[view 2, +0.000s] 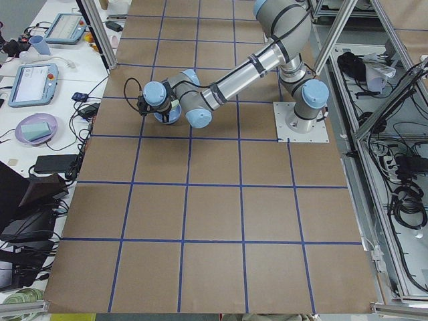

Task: Stack green bowl on blue bowl
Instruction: 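Lower the green bowl into the blue bowl with the left gripper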

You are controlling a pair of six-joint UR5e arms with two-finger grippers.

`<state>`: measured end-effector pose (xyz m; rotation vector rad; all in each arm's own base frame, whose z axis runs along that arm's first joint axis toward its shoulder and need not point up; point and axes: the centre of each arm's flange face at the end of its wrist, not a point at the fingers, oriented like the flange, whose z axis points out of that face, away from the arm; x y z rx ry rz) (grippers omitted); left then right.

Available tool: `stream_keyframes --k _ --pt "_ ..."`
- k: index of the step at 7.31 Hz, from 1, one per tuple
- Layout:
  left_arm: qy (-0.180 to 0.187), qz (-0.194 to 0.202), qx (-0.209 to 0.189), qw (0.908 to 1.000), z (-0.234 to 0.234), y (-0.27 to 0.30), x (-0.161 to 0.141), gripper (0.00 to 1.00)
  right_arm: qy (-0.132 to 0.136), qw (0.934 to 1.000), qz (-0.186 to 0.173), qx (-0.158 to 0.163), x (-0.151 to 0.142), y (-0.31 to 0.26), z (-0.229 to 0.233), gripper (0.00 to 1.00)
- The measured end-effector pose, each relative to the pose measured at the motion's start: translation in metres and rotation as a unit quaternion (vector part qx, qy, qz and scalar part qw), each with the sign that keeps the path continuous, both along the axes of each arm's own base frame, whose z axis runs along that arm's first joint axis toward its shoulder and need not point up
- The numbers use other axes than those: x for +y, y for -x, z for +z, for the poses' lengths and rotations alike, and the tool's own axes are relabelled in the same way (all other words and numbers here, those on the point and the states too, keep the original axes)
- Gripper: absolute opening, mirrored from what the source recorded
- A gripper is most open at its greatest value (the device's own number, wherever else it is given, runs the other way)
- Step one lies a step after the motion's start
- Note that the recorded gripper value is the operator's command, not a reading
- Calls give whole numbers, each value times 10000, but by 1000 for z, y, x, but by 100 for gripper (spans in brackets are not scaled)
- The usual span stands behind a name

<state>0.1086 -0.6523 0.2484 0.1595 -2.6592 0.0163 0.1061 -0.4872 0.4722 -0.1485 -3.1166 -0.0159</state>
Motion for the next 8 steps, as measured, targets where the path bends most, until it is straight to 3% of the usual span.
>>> stream_keyframes --k 1,3,4,5,8 --pt "-14 0 5 10000 -2 0 0 0 0 10000 0 0 0 0 0 100" --pt "-10 0 -3 10000 -4 -1 -1 18 0 10000 0 0 0 0 0 100" --pt "18 1 -22 10000 -7 -1 -3 39 0 10000 0 0 0 0 0 100" --pt "38 3 -38 10000 -8 -2 -4 53 0 10000 0 -1 0 0 0 100" --pt "63 29 -53 10000 -8 -3 -5 58 -2 10000 0 -1 0 0 0 100"
